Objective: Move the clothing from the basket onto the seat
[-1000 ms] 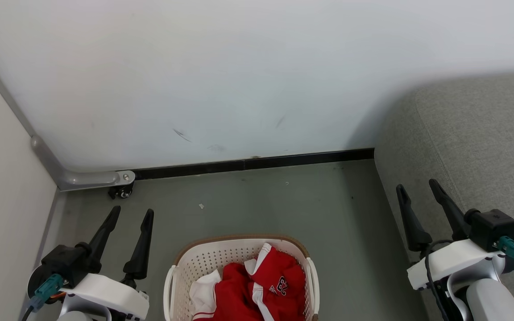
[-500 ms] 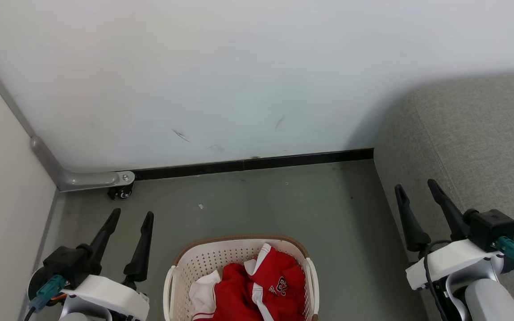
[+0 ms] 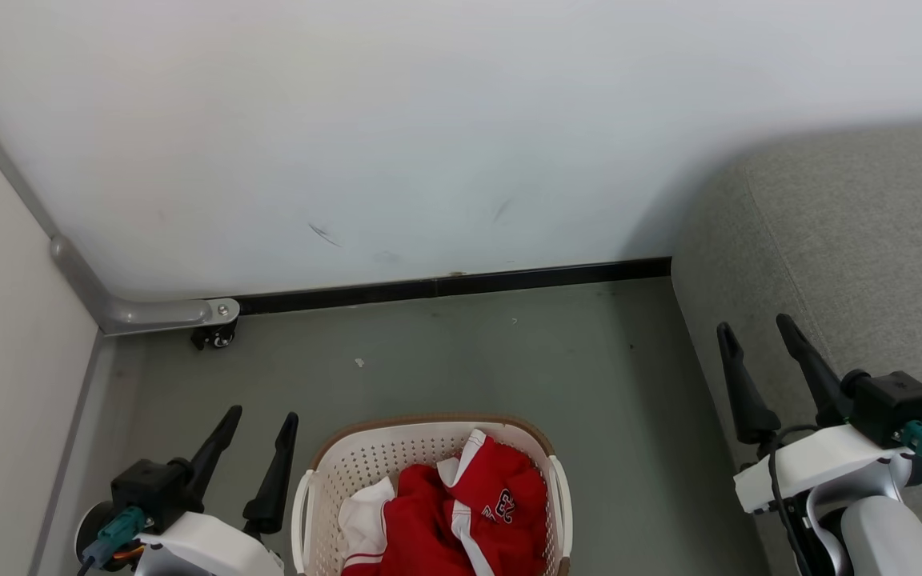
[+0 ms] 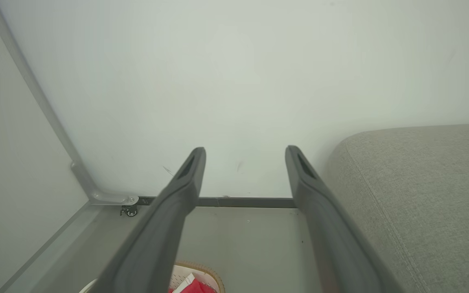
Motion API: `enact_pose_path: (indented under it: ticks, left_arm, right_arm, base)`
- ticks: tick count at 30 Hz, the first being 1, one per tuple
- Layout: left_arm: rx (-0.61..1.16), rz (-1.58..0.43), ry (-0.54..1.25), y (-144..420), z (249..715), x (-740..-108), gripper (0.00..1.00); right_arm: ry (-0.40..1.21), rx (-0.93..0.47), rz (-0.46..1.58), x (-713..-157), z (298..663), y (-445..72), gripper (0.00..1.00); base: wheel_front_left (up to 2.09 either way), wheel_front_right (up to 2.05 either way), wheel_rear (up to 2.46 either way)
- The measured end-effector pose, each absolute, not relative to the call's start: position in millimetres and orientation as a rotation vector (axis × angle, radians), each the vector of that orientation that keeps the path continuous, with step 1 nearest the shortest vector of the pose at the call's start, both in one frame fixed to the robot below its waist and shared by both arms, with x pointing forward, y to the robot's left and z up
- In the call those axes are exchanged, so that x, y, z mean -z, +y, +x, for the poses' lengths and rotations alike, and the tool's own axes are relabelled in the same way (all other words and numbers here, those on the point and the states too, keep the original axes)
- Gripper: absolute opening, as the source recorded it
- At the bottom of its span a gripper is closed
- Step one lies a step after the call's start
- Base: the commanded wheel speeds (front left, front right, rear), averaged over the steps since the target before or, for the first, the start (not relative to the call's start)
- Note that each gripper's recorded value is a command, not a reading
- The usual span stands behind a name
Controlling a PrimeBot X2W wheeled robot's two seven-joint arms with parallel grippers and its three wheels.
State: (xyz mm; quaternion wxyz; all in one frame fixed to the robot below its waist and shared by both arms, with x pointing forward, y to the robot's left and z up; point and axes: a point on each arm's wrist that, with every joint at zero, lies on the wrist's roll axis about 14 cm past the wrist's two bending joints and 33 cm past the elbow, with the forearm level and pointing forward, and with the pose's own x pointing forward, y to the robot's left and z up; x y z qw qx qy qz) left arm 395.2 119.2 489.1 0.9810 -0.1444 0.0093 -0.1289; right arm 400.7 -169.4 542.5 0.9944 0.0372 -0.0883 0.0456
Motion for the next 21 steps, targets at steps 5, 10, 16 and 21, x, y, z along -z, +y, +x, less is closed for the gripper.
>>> enact_pose_path:
  ticks: [5, 10, 16, 21]
  left_arm:
    - [0.276, -0.294, 0.074, 113, 392, -472, 1.0]
    - [0.297, -0.29, 0.129, 106, 389, -456, 1.0]
    - [0.322, -0.305, 0.168, 96, 395, -445, 1.0]
    - [0.336, -0.34, 0.225, 85, 397, -429, 1.0]
  right_arm:
    - [-0.193, -0.085, 0.075, -548, 406, -172, 1.0]
    - [-0.218, -0.08, 0.073, -555, 414, -174, 1.0]
    - [-0.227, -0.078, 0.085, -557, 422, -174, 1.0]
    - [-0.261, -0.083, 0.095, -567, 434, -174, 1.0]
  base:
    - [0.0, 0.0, 0.0]
    - [0.0, 0.0, 0.0]
    - [0.0, 0.0, 0.0]
    - [0.0, 0.0, 0.0]
